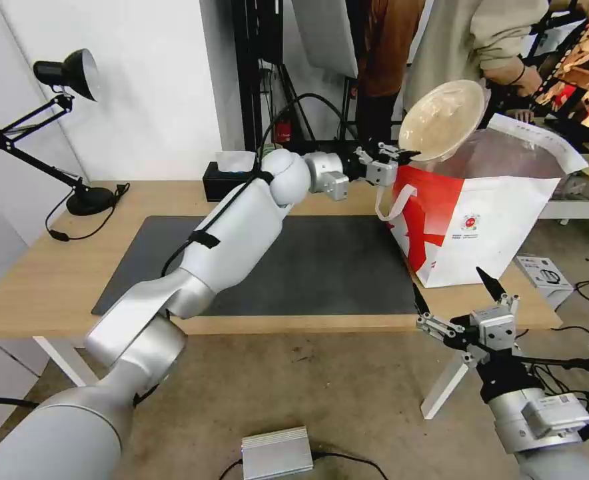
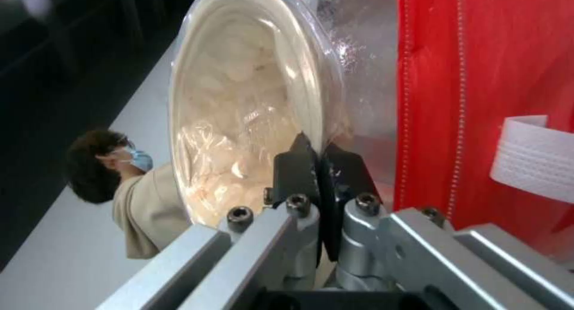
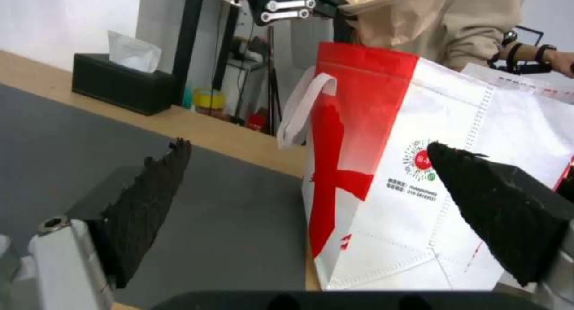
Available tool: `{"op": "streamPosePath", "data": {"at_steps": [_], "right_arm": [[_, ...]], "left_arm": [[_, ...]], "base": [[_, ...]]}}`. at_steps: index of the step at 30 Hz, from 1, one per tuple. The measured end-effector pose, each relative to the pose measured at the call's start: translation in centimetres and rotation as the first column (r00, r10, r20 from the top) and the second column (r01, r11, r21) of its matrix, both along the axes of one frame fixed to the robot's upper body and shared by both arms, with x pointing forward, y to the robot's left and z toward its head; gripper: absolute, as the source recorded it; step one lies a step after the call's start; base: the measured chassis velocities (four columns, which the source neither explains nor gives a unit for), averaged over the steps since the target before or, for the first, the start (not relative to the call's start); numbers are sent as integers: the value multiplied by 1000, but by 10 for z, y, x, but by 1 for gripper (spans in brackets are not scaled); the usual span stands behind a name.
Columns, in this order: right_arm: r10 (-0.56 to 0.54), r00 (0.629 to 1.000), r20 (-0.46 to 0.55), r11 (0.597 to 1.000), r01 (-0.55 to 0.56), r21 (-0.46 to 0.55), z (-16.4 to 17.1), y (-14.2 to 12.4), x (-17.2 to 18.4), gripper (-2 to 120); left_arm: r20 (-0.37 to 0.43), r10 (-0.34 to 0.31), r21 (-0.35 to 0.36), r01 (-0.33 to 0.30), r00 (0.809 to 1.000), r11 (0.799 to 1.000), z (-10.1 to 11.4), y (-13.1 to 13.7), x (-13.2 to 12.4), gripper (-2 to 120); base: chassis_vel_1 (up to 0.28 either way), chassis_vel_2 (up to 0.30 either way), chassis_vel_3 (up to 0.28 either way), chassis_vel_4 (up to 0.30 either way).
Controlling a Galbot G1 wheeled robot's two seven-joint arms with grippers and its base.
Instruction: Pick up the trash from the table and place it into the takeout bag.
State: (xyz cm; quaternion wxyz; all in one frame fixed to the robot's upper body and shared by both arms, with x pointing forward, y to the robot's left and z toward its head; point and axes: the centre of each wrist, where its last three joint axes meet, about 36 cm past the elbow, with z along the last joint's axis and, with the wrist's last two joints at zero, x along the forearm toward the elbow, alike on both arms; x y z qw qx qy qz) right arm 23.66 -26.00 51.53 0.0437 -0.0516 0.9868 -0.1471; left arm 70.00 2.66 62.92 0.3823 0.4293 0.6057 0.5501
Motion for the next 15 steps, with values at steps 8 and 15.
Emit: {"op": "streamPosePath", "data": {"at_steps": [8,15], "right_arm": [[0,1000,0,1000,0,0,0,0,0,100],[0,1000,0,1000,0,0,0,0,0,100]], "left_arm": [[23,20,42,-21,1000,999,0,-6,4,0],[34,40,84,-43,999,996,-1,-6,9,0]], "base": [[0,0,0,0],[0,0,0,0]]}}
